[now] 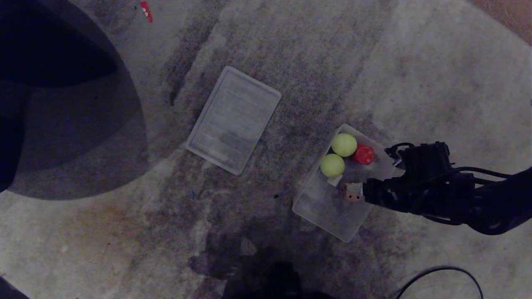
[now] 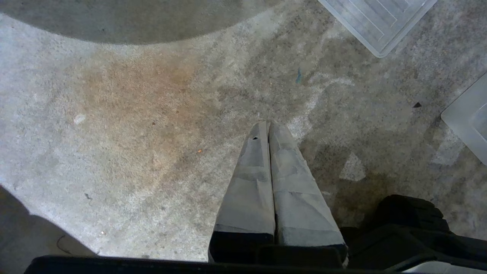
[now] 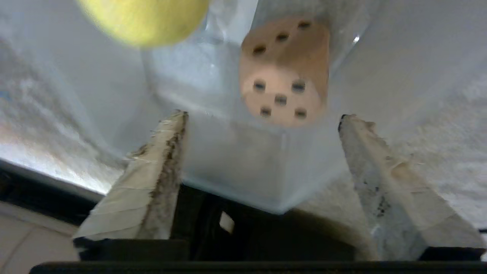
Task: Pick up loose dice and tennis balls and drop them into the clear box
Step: Put the toys in the box, then pick up toys out of the box
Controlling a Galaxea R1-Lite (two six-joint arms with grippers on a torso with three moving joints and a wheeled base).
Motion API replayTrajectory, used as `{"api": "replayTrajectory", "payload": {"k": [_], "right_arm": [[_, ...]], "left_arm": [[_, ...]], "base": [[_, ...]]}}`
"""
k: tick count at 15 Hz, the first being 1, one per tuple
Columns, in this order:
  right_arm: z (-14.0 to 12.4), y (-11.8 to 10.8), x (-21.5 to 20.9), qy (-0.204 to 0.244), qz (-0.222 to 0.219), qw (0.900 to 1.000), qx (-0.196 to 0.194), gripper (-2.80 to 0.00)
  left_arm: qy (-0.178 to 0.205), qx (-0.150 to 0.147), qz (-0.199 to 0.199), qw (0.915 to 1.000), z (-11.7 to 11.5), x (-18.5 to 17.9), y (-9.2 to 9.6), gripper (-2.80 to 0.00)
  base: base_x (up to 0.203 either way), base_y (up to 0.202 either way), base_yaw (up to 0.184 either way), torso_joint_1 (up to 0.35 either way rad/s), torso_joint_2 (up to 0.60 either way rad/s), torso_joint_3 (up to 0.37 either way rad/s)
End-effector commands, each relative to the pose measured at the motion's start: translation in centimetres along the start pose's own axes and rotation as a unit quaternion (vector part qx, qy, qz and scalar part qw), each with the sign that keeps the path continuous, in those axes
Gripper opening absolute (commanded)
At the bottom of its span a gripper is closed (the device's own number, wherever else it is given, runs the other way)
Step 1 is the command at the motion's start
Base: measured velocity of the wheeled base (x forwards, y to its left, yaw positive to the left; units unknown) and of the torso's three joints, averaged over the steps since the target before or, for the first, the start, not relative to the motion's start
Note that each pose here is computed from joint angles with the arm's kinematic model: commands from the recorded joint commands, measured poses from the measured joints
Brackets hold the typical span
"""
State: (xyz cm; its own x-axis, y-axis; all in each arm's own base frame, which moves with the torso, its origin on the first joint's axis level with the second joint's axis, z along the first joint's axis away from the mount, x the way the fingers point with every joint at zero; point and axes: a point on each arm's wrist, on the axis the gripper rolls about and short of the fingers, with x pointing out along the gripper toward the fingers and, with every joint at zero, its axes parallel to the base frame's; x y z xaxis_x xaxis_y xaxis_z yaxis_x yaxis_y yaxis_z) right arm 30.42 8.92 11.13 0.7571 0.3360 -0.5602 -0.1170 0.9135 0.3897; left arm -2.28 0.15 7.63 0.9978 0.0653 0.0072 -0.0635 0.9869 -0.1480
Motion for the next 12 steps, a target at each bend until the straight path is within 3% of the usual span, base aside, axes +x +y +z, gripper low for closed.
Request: {"api": "replayTrajectory", "payload": {"k": [1, 2, 3, 9, 12], "right_arm": [[0.1, 0.5, -3.3, -0.026, 0.011, 1.000, -0.007, 0.00], [-0.2, 0.4, -5.1, -0.036, 0.014, 0.999, -0.009, 0.00], [-1.0, 0.2, -6.8, -0.041, 0.013, 0.999, -0.011, -2.80], [-8.7, -2.2, -14.1, -0.024, 0.000, 0.996, -0.088, -2.80], [-10.5, -2.5, -17.6, -0.074, 0.019, 0.993, -0.092, -2.80]], "left_arm": [[0.000, -0.001, 0.001, 1.0000, 0.0, 0.0, 0.0, -2.80], [-0.001, -0.001, 0.000, 1.0000, 0.0, 0.0, 0.0, -2.80], [0.000, -0.001, 0.000, 1.0000, 0.0, 0.0, 0.0, -2.80], [-0.001, -0.001, 0.000, 1.0000, 0.0, 0.0, 0.0, -2.80], [0.000, 0.000, 0.000, 1.0000, 0.0, 0.0, 0.0, -2.80]], "base": [[0.000, 0.000, 0.000, 0.000, 0.00, 0.000], [0.000, 0.000, 0.000, 0.000, 0.00, 0.000], [0.000, 0.000, 0.000, 0.000, 0.00, 0.000], [0.000, 0.000, 0.000, 0.000, 0.00, 0.000], [0.000, 0.000, 0.000, 0.000, 0.00, 0.000]]}}
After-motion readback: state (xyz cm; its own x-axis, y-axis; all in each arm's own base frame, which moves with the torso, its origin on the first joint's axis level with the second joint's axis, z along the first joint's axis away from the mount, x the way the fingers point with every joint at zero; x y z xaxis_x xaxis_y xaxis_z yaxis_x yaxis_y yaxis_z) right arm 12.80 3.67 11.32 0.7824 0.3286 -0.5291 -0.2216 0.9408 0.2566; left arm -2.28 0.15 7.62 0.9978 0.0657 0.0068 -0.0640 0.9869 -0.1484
